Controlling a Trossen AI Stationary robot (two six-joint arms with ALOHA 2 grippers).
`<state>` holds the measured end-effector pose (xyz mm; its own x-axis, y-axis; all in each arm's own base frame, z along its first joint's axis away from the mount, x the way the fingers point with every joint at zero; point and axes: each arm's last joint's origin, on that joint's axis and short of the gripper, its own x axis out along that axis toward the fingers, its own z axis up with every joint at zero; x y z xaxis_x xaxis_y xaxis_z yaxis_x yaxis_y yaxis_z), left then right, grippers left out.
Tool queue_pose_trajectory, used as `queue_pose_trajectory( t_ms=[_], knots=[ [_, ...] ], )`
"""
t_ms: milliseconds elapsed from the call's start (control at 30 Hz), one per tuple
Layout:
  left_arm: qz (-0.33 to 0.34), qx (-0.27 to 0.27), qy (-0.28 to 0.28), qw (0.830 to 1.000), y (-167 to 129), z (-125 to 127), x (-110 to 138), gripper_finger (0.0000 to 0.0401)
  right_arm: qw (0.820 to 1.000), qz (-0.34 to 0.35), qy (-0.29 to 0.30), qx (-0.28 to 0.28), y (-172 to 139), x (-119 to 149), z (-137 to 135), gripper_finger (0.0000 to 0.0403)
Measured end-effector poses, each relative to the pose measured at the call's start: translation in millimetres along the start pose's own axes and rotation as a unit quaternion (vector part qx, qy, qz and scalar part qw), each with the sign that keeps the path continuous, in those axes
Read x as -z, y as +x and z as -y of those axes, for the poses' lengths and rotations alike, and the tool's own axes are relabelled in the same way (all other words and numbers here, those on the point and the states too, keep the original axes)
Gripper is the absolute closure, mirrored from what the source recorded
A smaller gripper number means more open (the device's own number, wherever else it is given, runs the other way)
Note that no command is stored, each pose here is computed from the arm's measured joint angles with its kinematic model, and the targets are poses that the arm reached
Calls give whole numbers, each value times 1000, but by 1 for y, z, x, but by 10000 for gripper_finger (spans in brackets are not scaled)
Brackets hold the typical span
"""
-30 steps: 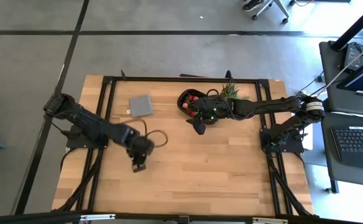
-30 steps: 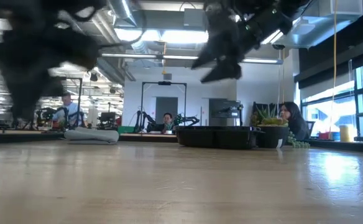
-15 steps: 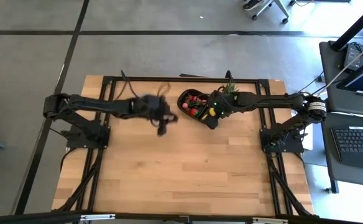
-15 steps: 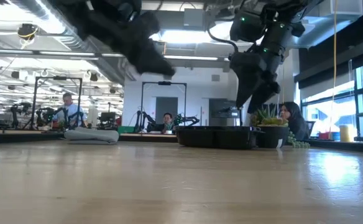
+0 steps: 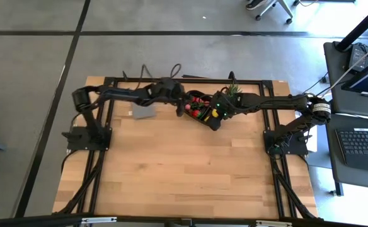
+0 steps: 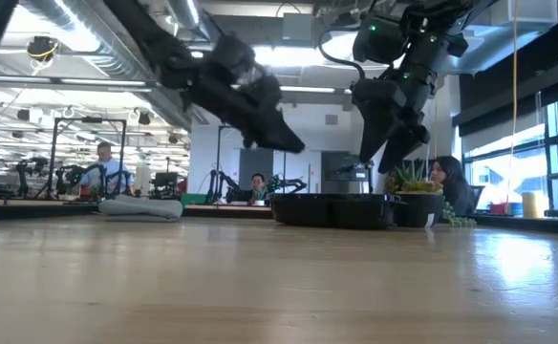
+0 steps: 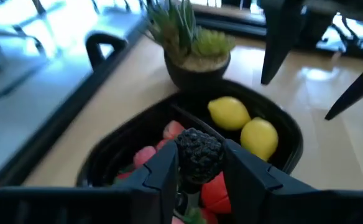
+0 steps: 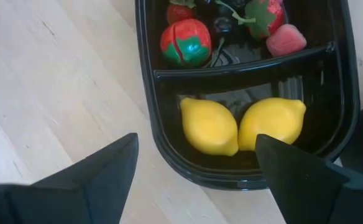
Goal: Pick and placing Produce into tupperware
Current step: Put the blackberry into the black bin, then return to Home Position
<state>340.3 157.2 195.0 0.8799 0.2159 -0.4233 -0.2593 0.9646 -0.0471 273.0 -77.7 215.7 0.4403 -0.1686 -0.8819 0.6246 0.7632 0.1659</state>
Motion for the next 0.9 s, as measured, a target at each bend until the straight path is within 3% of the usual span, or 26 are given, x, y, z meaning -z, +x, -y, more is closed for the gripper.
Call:
queue_pose_trajectory(
  t_ms=[167,367,633,900],
  knots=[
    [-37,13,12,999,24,-5,-2,292,1000,-1,4,1,0,0,0,77],
    [-69,9,11,997,27,-7,-10,298,1000,-6,13,3,0,1,0,77],
    [-76,11,10,997,27,-6,-10,250,1000,-8,12,4,0,2,1,77],
    [-85,12,9,996,27,-5,-9,233,1000,-8,12,4,0,2,1,77]
  ],
)
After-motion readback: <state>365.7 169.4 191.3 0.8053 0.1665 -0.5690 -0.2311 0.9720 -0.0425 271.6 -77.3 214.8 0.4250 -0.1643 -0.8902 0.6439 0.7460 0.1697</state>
